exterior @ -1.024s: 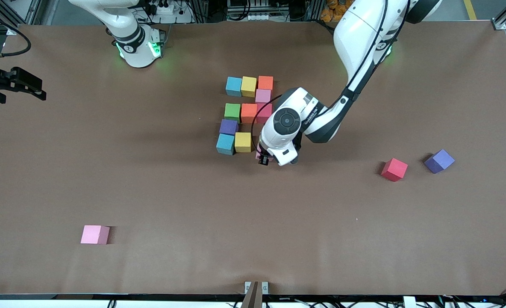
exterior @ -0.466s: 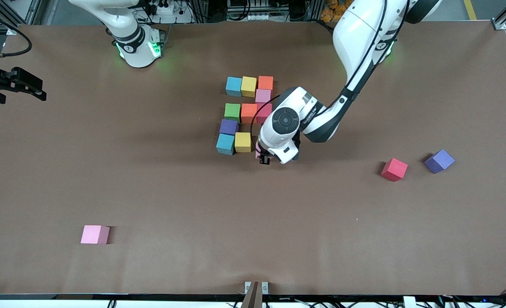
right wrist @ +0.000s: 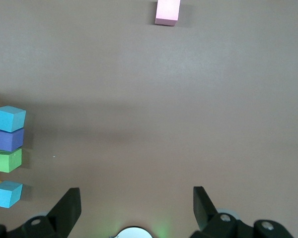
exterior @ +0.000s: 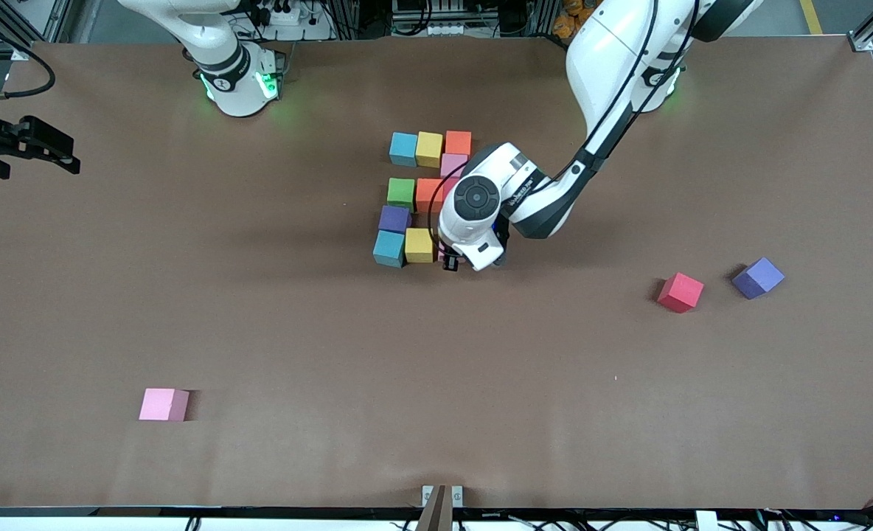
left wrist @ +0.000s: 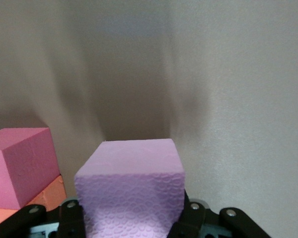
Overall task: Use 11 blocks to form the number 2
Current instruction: 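Lower the pink cube into the figure with the left gripper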
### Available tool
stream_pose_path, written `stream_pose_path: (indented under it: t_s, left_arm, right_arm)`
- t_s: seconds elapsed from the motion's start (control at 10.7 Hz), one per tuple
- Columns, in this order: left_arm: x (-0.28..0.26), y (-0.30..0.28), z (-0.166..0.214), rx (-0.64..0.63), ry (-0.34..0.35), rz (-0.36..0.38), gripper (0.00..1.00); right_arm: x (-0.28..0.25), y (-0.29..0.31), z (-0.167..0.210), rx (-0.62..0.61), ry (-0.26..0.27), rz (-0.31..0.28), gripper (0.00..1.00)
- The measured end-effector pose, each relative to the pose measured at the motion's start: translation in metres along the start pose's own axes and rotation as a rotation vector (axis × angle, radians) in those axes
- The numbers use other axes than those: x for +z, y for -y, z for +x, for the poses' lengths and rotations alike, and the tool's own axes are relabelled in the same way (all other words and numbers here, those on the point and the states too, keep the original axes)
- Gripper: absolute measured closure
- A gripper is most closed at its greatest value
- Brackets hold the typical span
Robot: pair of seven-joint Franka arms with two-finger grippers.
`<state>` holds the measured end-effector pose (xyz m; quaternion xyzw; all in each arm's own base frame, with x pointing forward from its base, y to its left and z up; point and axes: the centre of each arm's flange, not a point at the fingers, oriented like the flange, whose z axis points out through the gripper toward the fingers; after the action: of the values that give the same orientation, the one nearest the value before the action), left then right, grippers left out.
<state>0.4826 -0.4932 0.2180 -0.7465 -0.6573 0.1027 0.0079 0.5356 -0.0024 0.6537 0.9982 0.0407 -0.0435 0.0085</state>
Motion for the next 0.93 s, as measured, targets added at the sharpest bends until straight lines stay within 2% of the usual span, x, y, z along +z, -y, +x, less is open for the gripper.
stream_pose_path:
  t_s: [0.65,0.93]
  left_arm:
    - [0.009,0.005,-0.002,0.001,0.019,-0.022,0.4]
    - [0.016,0.009,-0.005,0.025,0.003,-0.037,0.4]
  right_arm:
    - [0.0,0.0,0.0,0.0,0.0,0.0,0.0]
    - [0.0,0.0,0.0,0.0,0.0,0.0,0.0]
